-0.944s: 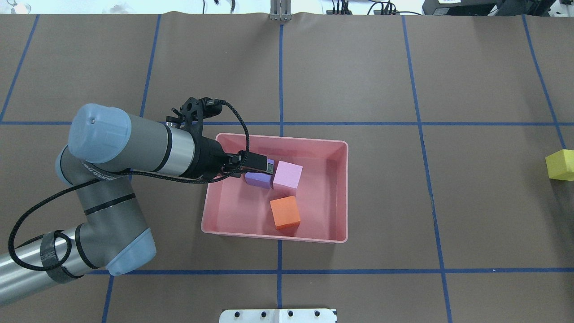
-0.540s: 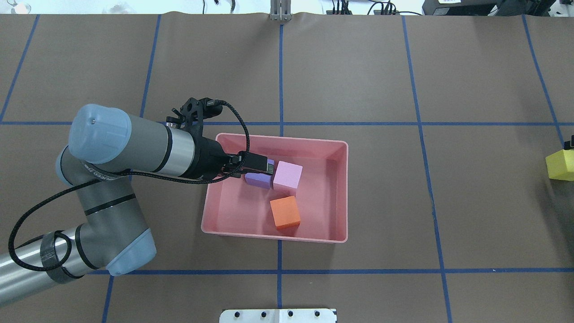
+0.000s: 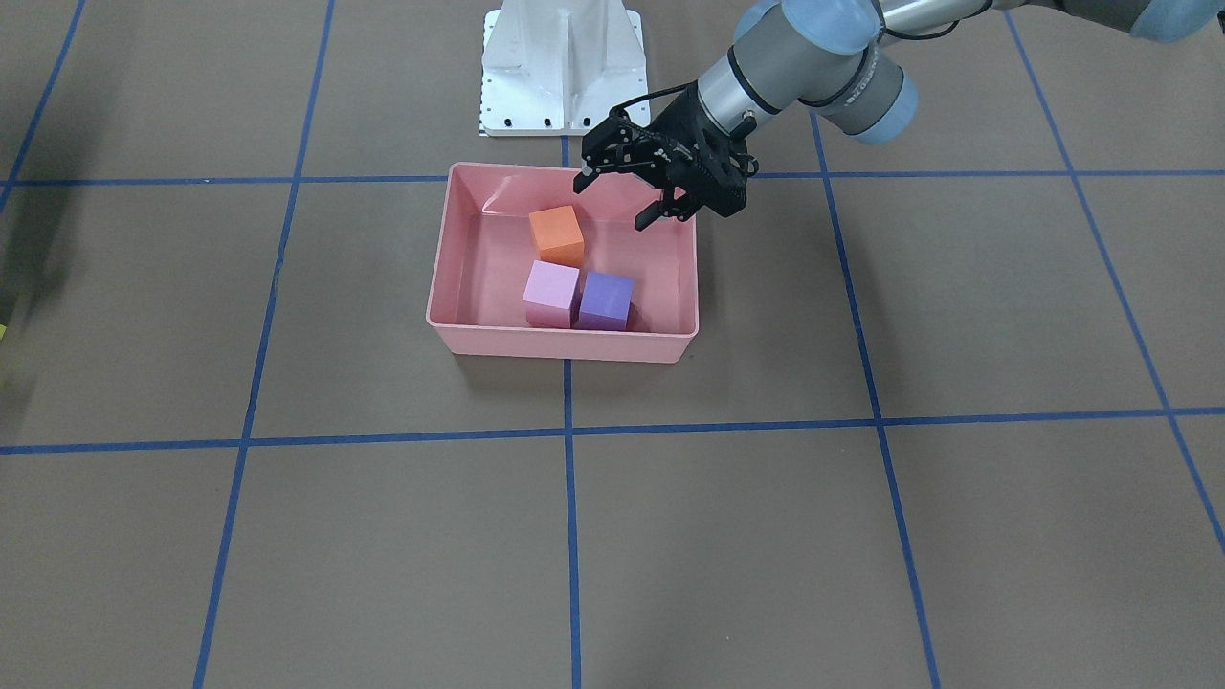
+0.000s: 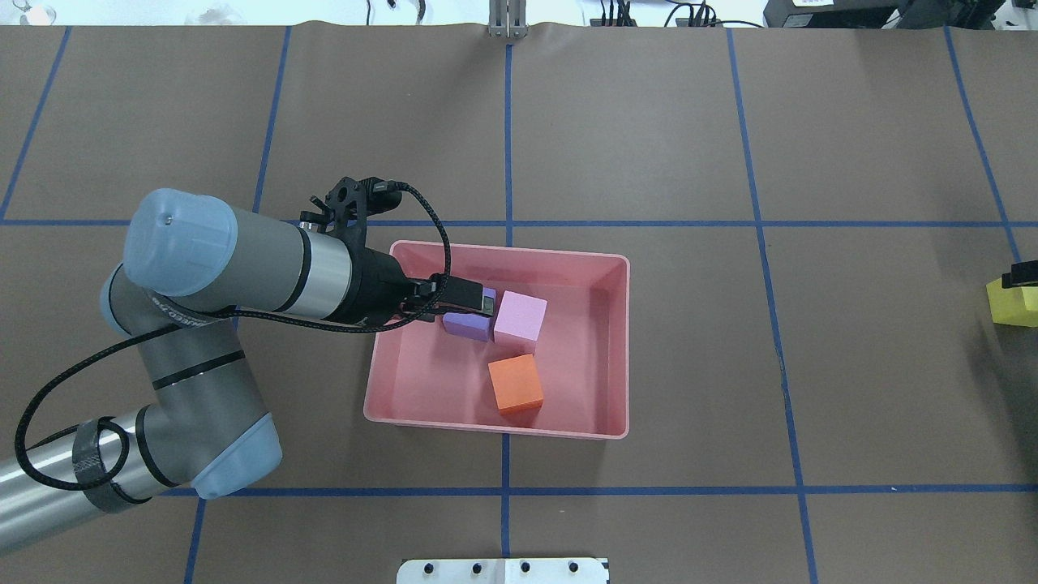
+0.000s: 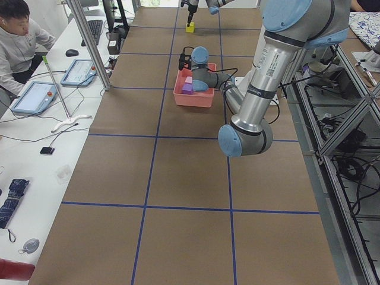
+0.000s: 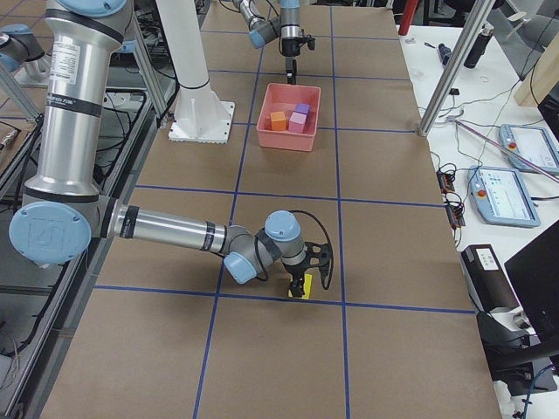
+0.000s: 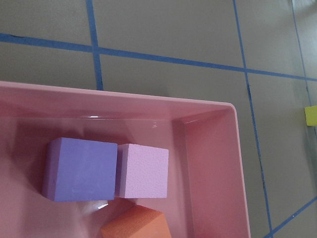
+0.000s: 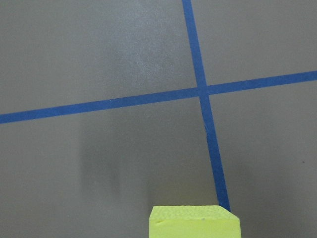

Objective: Place blocks into pink bin with both arms
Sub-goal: 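Grasp the yellow-green cube with the right gripper while the left gripper withdraws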

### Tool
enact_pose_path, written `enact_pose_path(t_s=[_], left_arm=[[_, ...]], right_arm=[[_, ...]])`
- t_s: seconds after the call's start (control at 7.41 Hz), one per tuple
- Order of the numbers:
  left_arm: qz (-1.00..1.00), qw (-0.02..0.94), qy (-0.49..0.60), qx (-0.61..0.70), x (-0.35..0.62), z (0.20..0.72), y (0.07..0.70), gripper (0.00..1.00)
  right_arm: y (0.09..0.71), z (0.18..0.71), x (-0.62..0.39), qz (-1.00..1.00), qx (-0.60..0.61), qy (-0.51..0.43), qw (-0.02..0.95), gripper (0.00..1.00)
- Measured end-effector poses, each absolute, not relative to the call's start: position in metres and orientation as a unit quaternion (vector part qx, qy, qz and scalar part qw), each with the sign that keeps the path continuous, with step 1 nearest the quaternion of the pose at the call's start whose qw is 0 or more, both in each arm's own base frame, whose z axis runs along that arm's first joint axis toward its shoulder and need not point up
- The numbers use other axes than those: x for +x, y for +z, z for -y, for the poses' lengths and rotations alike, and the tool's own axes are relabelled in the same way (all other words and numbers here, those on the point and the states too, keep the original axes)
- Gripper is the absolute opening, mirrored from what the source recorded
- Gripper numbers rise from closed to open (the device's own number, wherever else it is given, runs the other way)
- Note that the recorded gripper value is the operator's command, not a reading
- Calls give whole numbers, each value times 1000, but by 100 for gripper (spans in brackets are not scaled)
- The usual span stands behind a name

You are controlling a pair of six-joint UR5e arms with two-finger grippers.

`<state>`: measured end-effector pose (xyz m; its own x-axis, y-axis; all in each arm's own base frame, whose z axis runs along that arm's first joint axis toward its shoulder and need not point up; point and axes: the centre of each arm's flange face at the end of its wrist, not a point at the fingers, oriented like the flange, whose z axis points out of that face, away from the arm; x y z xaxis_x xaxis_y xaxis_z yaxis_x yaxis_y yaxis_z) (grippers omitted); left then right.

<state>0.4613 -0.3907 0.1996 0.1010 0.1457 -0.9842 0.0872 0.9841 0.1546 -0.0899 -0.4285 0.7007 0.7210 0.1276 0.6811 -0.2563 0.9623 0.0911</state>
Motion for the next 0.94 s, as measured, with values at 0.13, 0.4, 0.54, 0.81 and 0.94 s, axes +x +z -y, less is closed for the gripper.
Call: enact_pose_path(t_s=[0.13, 0.4, 0.54, 0.81, 0.94], left_arm=[[-670, 737, 20, 87, 461, 391, 200, 100], [-670, 737, 19, 88, 461, 391, 201, 100], [-669, 738, 17, 89, 462, 391, 201, 100], [-668, 738, 15, 92, 462, 390, 202, 100], [-669, 737, 17, 92, 461, 389, 202, 100]], right_arm=[[705, 426, -94, 354, 89, 99, 926, 100], [711, 423, -98, 348, 87, 92, 929, 81], [712, 422, -99, 347, 86, 91, 930, 3], [711, 424, -101, 347, 86, 91, 929, 0], [706, 426, -102, 351, 88, 89, 928, 0]])
